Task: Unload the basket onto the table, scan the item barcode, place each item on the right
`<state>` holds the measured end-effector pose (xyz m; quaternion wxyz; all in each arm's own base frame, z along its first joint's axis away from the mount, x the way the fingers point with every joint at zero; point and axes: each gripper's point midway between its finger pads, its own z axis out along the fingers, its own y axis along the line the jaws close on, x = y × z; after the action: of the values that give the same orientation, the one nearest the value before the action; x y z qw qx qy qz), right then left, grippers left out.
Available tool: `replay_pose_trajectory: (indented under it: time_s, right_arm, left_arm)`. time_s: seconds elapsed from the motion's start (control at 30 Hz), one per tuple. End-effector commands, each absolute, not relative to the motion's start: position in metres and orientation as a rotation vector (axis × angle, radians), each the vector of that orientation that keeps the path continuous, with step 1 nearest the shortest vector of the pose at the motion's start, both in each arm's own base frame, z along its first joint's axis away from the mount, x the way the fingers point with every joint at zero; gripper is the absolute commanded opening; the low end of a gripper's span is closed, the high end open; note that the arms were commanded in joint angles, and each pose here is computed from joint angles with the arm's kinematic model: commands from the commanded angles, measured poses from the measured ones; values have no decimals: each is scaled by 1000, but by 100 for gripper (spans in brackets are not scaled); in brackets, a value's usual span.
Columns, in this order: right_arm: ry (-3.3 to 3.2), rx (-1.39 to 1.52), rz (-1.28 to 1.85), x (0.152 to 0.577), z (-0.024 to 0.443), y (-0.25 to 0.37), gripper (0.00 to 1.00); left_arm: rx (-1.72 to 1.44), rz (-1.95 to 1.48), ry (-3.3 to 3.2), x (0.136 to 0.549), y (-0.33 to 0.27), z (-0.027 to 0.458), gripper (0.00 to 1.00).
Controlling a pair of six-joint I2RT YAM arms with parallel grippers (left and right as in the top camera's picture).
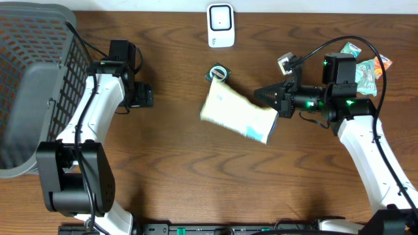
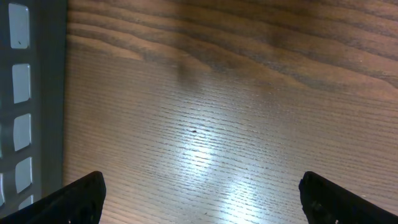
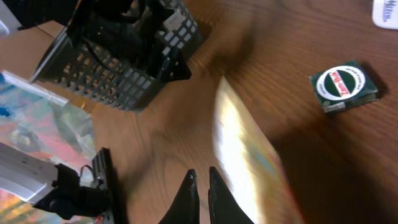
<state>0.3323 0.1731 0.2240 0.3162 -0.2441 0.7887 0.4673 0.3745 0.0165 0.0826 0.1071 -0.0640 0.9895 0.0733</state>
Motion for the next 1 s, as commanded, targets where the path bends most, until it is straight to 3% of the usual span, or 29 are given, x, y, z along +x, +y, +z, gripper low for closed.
replay_pose_trajectory:
  time_s: [0.0,0.13,0.23,0.27,0.3,0.43,0.6,0.97]
  right_arm:
    - [2061,-627,1279,329,237,175,1]
    - [2288,-474,1024,341,197,150,5]
    - [2473,-321,868,338,169,129,56]
    - [2531,-274,826,334,161,123,91]
    - [2590,-206,772,331,152,115,99]
    - [2750,150,550,326,122,82,99]
    - [2770,331,544,332,87,78,99]
    - [2868,312,724,344,23,105,99]
  left_arm:
    - [-182,227,2919,373,18,81,98]
    - [-182,228,2919,373,18,81,98]
    - [-182,228,2919,373,18,81,98]
    - [-182,228,2919,373,18,81,98]
    - [-182,227,2919,373,18,81,97]
    - [-182,227,2919,373,18,81,98]
    - [-182,227,2919,373,18,81,98]
    - [-182,228,2919,373,18,81,98]
